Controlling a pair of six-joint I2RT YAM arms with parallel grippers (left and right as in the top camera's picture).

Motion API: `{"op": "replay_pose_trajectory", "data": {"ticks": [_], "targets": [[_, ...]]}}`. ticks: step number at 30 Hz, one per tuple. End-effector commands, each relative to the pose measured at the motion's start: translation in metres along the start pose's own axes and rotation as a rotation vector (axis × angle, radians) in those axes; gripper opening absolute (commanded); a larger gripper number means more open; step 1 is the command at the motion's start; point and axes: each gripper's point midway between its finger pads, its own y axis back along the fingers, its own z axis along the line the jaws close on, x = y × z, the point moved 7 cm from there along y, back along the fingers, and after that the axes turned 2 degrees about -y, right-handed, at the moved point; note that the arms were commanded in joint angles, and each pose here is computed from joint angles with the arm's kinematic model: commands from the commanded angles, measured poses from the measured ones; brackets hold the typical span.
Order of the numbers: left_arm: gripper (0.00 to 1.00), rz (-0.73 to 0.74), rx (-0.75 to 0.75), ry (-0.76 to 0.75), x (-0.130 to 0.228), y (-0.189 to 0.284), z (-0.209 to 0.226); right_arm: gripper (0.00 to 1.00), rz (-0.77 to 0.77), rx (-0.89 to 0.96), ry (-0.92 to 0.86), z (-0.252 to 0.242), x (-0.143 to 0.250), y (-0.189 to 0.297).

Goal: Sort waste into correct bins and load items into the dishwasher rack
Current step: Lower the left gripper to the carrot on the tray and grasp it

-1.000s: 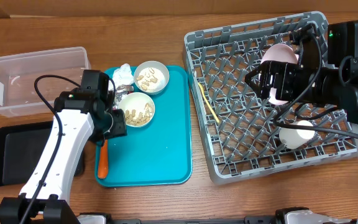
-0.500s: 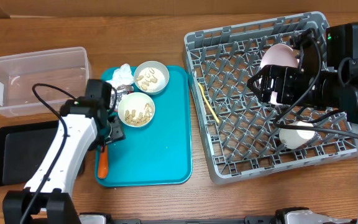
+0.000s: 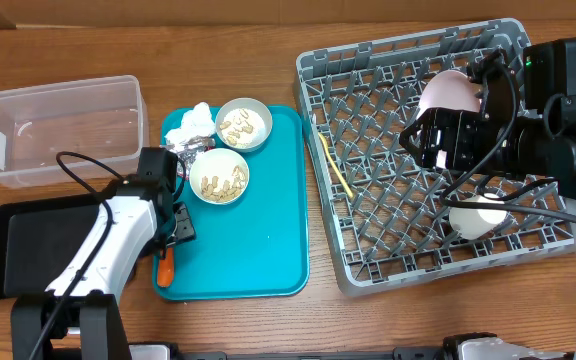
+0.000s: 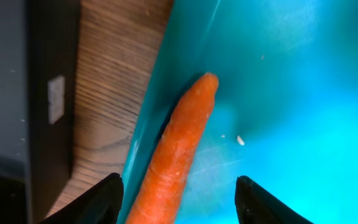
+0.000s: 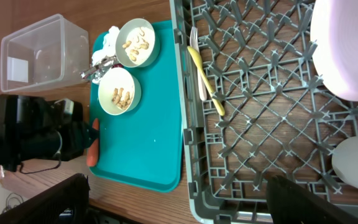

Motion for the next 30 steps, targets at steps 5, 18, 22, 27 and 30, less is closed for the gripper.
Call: {"op": "replay_pose_trajectory", "data": {"ticks": [5, 18, 22, 27, 30], "targets": [[0.48, 0.033, 0.065, -0.068, 0.013, -0.019, -0.005, 0.94, 0.006, 0.0, -0.004, 0.0, 0.0, -0.002], [0.29, 0.019, 0.046, -0.077, 0.019, -0.03, -0.002, 0.9, 0.01, 0.001, -0.005, 0.0, 0.001, -0.002], [0.11, 0.025, 0.044, -0.078, 0.019, -0.028, -0.002, 0.9, 0.01, 0.001, -0.005, 0.0, 0.001, -0.002], [0.05, 0.025, 0.047, -0.067, 0.009, -0.006, -0.003, 0.9, 0.012, 0.001, -0.006, 0.0, 0.001, -0.001], [0.05, 0.005, 0.045, -0.064, -0.001, 0.02, -0.001, 0.9, 0.013, 0.001, -0.006, 0.0, 0.002, -0.001]]}}
